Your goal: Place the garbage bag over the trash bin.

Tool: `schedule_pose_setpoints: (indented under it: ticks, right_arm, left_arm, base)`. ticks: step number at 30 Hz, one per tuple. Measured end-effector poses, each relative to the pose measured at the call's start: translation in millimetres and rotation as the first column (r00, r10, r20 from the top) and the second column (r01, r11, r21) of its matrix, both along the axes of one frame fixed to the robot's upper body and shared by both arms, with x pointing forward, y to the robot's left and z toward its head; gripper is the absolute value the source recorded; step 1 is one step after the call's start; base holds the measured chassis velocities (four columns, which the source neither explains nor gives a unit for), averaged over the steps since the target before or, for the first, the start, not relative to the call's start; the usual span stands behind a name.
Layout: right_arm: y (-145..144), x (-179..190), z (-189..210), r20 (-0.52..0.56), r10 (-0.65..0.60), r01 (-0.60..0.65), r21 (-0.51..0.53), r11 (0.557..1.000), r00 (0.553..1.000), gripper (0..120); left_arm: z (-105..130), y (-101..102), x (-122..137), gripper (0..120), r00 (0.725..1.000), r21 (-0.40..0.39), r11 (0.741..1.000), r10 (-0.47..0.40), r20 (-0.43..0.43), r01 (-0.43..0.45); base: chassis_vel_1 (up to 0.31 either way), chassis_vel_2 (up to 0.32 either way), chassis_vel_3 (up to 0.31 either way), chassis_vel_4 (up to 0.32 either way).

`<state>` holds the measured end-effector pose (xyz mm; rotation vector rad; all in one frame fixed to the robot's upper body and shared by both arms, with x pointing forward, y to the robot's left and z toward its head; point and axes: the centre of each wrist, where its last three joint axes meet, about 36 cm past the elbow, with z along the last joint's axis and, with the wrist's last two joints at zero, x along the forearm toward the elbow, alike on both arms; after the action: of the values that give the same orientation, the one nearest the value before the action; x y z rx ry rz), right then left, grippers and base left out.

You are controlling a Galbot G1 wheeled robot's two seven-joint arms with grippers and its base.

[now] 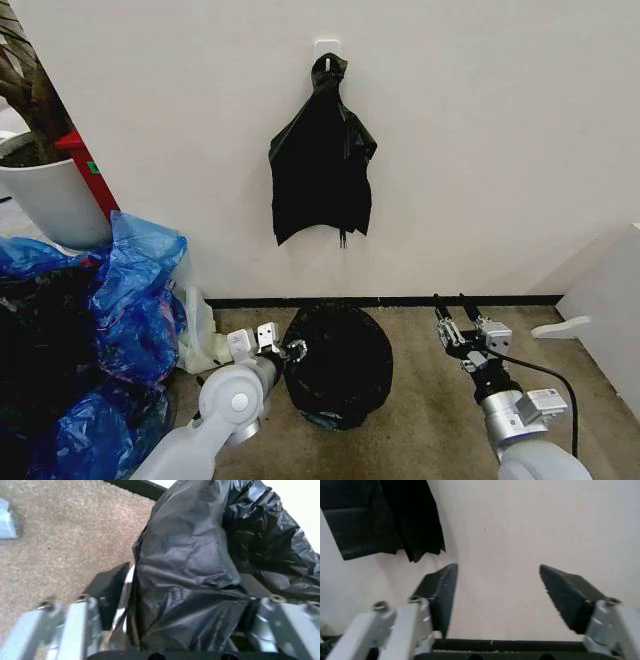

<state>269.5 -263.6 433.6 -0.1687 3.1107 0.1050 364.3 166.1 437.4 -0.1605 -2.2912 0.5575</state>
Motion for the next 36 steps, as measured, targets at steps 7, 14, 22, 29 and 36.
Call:
schedule_pose_setpoints:
  ticks: [7,14,22,29,36]
  right_arm:
    - [2,1,3,-0.001,-0.011,0.011,0.017,1.000,1.000,88]
    - [3,1,3,-0.004,-0.017,0.017,0.027,0.999,1.000,100]
    - [11,-11,3,0.006,-0.007,0.006,0.040,0.999,1.000,100]
    - [9,-21,-11,-0.006,-0.012,0.012,0.047,0.999,1.000,100]
    - [7,-21,-19,-0.017,-0.020,0.020,0.058,0.998,1.000,100]
  left_arm:
    - [8,9,-14,95,1.000,0.045,0.999,0.013,0.011,-0.014]
    - [20,12,-33,100,0.996,0.012,1.000,-0.013,0.083,0.013]
    - [30,35,-41,100,0.952,-0.173,0.985,0.028,0.304,0.026]
    - [23,120,-43,100,0.871,-0.268,0.961,0.185,0.455,-0.064]
    - [-23,189,-77,100,0.890,-0.307,0.942,0.023,0.456,0.133]
  base:
    - [0.000,0.000,0.000,0.000]
    - [0.000,0.000,0.000,0.000]
    - [0.000,0.000,0.000,0.000]
    - [0.000,0.000,0.000,0.000]
    - [0.000,0.000,0.000,0.000]
